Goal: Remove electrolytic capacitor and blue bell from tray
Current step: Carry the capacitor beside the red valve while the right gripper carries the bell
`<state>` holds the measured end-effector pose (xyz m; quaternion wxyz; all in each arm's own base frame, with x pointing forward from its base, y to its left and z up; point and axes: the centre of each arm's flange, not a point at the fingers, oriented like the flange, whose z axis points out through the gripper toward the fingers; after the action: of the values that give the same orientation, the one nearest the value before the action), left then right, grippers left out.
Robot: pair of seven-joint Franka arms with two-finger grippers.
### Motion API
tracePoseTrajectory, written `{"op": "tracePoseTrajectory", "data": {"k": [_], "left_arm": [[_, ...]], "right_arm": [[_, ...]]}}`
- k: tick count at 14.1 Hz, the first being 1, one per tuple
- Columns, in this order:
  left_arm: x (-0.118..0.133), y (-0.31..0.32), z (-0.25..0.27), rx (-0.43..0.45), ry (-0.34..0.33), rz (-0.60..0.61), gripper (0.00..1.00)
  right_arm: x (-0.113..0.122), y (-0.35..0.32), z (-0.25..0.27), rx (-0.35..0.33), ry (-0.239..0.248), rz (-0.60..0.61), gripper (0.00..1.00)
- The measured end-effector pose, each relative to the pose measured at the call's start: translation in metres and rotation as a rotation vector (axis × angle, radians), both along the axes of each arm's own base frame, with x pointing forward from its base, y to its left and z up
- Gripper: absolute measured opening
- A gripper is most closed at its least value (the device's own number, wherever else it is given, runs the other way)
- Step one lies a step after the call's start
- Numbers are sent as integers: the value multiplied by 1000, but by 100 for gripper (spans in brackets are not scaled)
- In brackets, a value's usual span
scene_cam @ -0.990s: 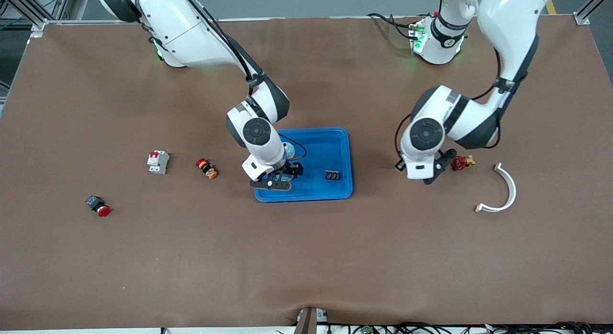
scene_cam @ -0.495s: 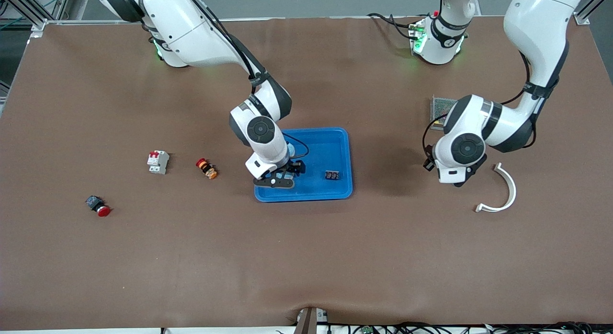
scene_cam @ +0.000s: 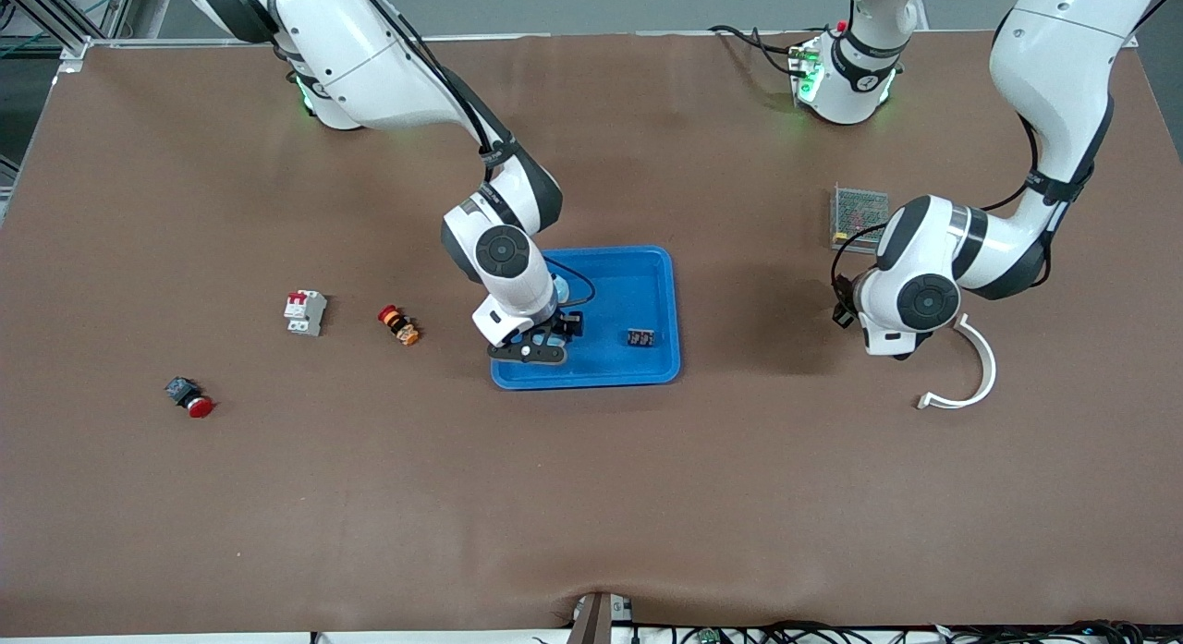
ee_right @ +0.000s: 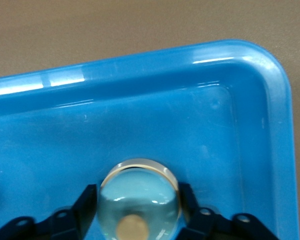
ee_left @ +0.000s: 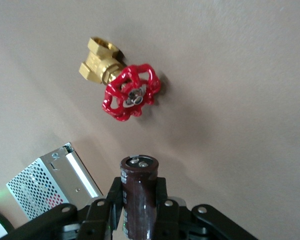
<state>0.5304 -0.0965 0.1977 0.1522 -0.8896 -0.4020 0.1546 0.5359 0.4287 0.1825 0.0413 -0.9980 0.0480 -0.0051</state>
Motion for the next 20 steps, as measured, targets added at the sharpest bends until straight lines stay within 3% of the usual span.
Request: {"op": "tracePoseTrajectory", "data": {"k": [4, 8, 9, 14, 16, 20], "left_arm": [[-3, 9, -14, 1, 20, 2, 30], [-3, 20, -28, 8, 22, -10, 30], [-3, 20, -28, 7, 22, -9, 35], [13, 15, -8, 7, -17, -11, 85], [27, -1, 21, 7, -26, -17, 100], [54, -43, 83, -56, -52, 14, 100]], "right_arm": [[1, 0, 2, -5, 5, 1, 67], [13, -9, 32, -45, 44, 8, 67], [20, -18, 50, -55, 54, 28, 67], [60, -114, 145, -82, 110, 186, 67], [77, -165, 167, -76, 120, 282, 67], [106, -293, 187, -45, 106, 485, 67]]}}
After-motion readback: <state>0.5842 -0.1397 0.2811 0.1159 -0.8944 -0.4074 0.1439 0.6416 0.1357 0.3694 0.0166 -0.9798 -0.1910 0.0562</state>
